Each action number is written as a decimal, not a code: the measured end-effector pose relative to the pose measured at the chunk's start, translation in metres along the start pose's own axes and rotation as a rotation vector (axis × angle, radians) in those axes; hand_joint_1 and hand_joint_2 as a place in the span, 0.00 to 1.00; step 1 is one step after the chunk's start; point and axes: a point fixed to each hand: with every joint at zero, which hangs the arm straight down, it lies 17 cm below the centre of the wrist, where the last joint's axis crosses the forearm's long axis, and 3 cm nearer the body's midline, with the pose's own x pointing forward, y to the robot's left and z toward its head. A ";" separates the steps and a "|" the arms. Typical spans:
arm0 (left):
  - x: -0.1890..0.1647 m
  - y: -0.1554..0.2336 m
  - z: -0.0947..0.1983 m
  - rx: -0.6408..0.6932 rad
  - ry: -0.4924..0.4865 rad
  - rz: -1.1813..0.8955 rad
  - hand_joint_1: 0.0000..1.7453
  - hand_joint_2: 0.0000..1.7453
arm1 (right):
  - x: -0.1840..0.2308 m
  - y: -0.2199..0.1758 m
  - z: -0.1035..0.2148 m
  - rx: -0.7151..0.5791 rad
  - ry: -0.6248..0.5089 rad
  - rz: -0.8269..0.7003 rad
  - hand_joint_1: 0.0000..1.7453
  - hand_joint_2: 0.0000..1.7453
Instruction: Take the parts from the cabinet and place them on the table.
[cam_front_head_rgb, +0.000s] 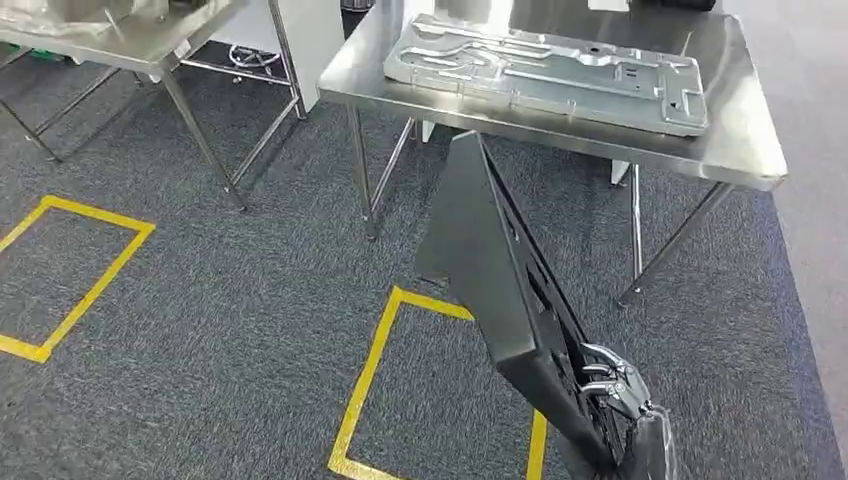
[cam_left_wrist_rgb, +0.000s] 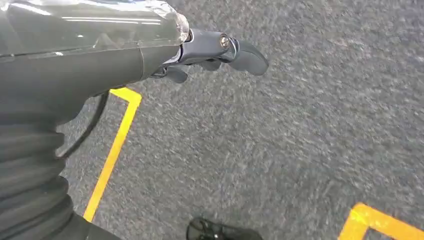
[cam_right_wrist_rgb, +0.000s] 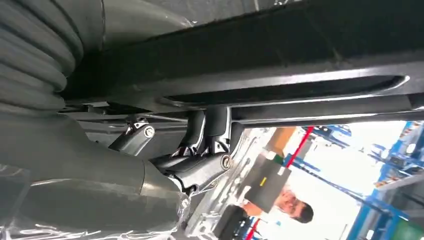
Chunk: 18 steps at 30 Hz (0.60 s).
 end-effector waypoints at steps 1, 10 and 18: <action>-0.001 0.000 0.000 0.000 0.002 0.000 0.00 1.00 | 0.000 0.000 0.000 -0.001 0.000 0.001 1.00 1.00; 0.003 -0.002 -0.001 -0.002 -0.004 0.003 0.00 1.00 | -0.001 -0.001 0.000 0.003 0.005 0.002 1.00 1.00; 0.002 -0.002 0.000 0.000 0.000 0.008 0.00 1.00 | -0.003 -0.005 -0.001 -0.011 0.012 -0.013 1.00 1.00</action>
